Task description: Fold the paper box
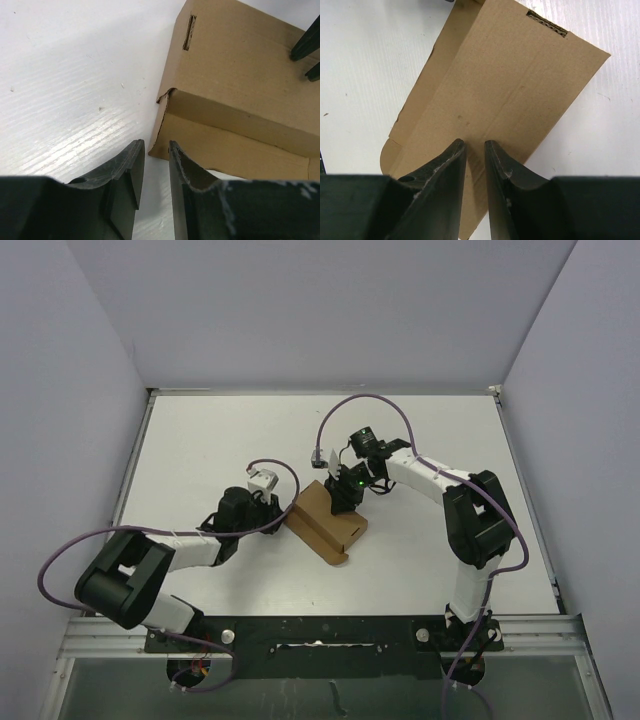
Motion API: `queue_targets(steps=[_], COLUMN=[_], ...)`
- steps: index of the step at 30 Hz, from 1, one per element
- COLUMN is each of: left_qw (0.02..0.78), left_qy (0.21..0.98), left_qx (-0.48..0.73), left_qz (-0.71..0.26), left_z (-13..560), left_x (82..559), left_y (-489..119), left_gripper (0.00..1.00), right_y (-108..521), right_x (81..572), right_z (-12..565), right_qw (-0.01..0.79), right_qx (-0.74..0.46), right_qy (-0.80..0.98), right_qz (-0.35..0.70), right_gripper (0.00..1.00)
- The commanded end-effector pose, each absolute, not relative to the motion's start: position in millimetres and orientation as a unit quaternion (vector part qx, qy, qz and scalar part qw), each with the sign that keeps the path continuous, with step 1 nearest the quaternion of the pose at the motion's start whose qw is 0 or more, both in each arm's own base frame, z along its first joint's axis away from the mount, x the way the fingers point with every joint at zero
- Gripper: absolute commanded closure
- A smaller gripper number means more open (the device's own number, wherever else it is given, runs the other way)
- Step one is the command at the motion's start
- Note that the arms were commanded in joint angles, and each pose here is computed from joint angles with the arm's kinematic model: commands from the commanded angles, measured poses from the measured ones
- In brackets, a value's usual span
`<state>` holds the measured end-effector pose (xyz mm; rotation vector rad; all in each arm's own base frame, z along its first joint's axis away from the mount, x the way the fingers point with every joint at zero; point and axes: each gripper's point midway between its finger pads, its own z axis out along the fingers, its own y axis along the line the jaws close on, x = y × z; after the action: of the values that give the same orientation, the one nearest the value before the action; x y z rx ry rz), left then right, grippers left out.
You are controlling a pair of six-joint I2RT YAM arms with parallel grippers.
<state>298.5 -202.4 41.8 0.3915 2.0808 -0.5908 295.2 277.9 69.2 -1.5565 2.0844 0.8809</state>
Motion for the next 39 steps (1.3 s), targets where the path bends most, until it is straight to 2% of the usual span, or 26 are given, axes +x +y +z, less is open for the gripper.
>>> queue_targets(steps=[1,9,17,39], left_qw=[0.49,0.48,0.48,0.503], left_qy=[0.814,0.821,0.821,0.785], left_qx=[0.172,0.17,0.169,0.226], left_qz=[-0.258,-0.257,-0.26,-0.283], left_z=[65.9,60.1,66.9,94.9], left_x=[317.7,322.5,327.3,327.2], left_y=[-219.1,-221.6,-224.8,-239.7], left_gripper=[0.76,0.84,1.0,1.0], right_y=[274.0,274.8,275.6,279.0], right_x=[298.8,297.5,296.7,295.7], right_z=[52.3,51.5,51.4,49.3], right_qw=[0.182,0.18,0.178,0.173], right_qx=[-0.559,-0.56,-0.559,-0.543], right_qy=[0.754,0.753,0.754,0.762], right_qz=[0.293,0.295,0.297,0.308], right_gripper=[0.75,0.75,0.75,0.75])
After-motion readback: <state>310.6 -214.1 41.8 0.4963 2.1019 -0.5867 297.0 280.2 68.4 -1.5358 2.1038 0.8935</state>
